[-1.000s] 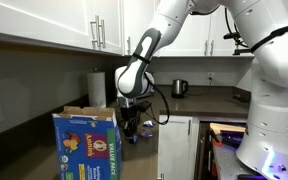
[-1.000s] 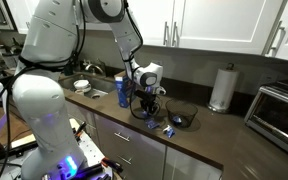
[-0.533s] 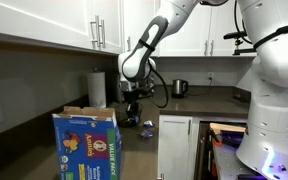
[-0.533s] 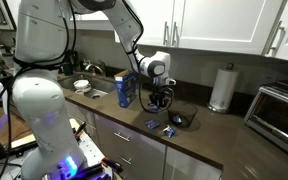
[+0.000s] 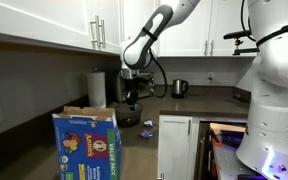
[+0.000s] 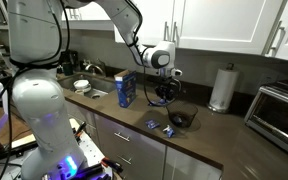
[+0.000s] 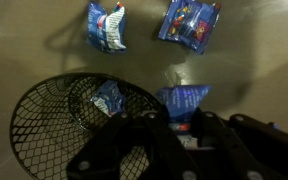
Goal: Pick up the object and put in the basket
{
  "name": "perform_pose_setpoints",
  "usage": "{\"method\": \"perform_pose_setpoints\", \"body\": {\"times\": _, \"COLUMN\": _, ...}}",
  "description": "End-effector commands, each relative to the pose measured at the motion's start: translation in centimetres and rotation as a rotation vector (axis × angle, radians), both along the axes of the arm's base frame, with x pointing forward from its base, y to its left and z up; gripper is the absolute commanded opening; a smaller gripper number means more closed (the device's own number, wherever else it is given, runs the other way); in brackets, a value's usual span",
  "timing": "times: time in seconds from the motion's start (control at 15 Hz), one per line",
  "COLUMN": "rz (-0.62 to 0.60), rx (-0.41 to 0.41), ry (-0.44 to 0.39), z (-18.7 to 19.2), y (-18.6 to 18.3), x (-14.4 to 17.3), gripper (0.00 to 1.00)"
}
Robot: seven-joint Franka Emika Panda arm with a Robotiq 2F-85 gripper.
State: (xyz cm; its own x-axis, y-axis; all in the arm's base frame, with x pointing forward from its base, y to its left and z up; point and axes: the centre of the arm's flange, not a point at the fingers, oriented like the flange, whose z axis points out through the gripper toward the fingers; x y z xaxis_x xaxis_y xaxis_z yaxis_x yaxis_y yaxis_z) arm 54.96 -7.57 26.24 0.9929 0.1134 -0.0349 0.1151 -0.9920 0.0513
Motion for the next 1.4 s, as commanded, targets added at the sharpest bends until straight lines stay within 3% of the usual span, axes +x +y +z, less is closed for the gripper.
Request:
{"method": "perform_pose_setpoints", "body": {"times": 0.0, "rz": -0.023, "rx": -0.061, "ry": -0.037, "z": 0.7, "y": -1.4, "x": 0.4, "gripper": 0.07}}
{"method": "perform_pose_setpoints", "body": {"times": 0.27, "rz": -0.041, "rx": -0.176, "ry": -0.132, "z": 0.1, "y": -2.7, "x": 0.7, "gripper": 0.07}}
{"method": "perform_pose_setpoints", "body": {"times": 0.33, "rz": -0.044, "rx": -0.192, "ry": -0.143, "z": 0.1, "y": -2.9, "x": 0.8, "gripper": 0.18}}
{"method": "perform_pose_setpoints", "body": {"times": 0.4, "rz": -0.049, "rx": -0.198, "ry": -0.150, "z": 0.0, "y": -3.1, "x": 0.8, "gripper": 0.41}}
{"method": "perform_pose_setpoints", "body": {"times": 0.53, "rz": -0.054, "rx": -0.194, "ry": -0.137, "z": -0.1, "y": -3.2, "x": 0.7, "gripper": 0.44}}
{"method": "perform_pose_setpoints", "body": {"times": 1.07, "rz": -0.033, "rx": -0.146, "ry": -0.119, "z": 1.3, "y": -1.8, "x": -0.2, "gripper": 0.95}}
{"method": "perform_pose_setpoints", "body": {"times": 1.33, "rz": -0.030, "rx": -0.080, "ry": -0.086, "z": 2.0, "y": -0.5, "x": -1.1, "gripper": 1.00}}
